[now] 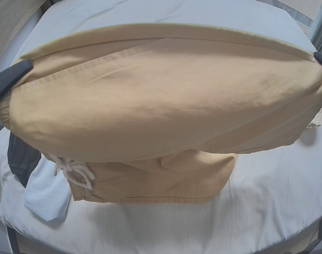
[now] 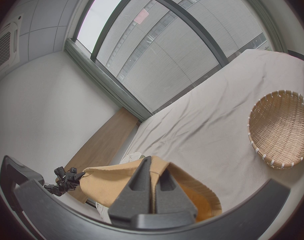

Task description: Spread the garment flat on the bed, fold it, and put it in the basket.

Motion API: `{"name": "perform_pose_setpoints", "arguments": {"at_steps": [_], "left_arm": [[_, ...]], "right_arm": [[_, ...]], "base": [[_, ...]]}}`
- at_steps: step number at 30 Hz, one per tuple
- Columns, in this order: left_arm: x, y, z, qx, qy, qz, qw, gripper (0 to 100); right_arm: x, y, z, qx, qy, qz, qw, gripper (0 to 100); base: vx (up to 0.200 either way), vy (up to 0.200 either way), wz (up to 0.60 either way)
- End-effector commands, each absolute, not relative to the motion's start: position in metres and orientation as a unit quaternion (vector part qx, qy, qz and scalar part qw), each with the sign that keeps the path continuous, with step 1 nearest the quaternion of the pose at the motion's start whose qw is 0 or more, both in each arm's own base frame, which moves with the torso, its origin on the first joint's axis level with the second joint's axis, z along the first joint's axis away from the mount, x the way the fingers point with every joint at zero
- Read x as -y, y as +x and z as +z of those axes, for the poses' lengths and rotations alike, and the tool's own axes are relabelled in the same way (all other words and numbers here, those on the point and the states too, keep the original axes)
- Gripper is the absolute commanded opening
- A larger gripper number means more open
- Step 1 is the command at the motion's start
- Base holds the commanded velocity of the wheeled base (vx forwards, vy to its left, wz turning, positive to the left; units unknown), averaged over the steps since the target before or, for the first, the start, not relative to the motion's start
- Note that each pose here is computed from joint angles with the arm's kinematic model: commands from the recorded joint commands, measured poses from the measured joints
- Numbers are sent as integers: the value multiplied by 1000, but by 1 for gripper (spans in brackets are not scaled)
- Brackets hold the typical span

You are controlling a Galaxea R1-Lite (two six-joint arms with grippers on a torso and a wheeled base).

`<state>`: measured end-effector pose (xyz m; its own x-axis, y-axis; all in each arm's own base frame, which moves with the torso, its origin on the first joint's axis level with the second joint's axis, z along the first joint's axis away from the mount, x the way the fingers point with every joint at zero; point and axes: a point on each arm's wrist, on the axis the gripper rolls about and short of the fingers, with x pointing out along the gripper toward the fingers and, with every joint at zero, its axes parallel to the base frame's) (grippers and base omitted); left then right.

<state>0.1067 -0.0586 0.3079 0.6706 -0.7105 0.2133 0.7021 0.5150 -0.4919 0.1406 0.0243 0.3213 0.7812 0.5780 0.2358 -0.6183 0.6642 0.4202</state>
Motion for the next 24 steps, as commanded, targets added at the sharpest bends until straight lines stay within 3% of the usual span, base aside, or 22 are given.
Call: {"name": "perform_pose_setpoints", "arguments": {"at_steps": [1,24], "left_arm": [[69,137,300,-25,-278,-391,877,0],[78,227,308,9,-280,-343,897,0]], "right_arm": [[-27,171,310,15,252,320,913,0],[-32,263,313,5,256,309,916,0]], "base": [[0,0,0],[0,0,0]]}}
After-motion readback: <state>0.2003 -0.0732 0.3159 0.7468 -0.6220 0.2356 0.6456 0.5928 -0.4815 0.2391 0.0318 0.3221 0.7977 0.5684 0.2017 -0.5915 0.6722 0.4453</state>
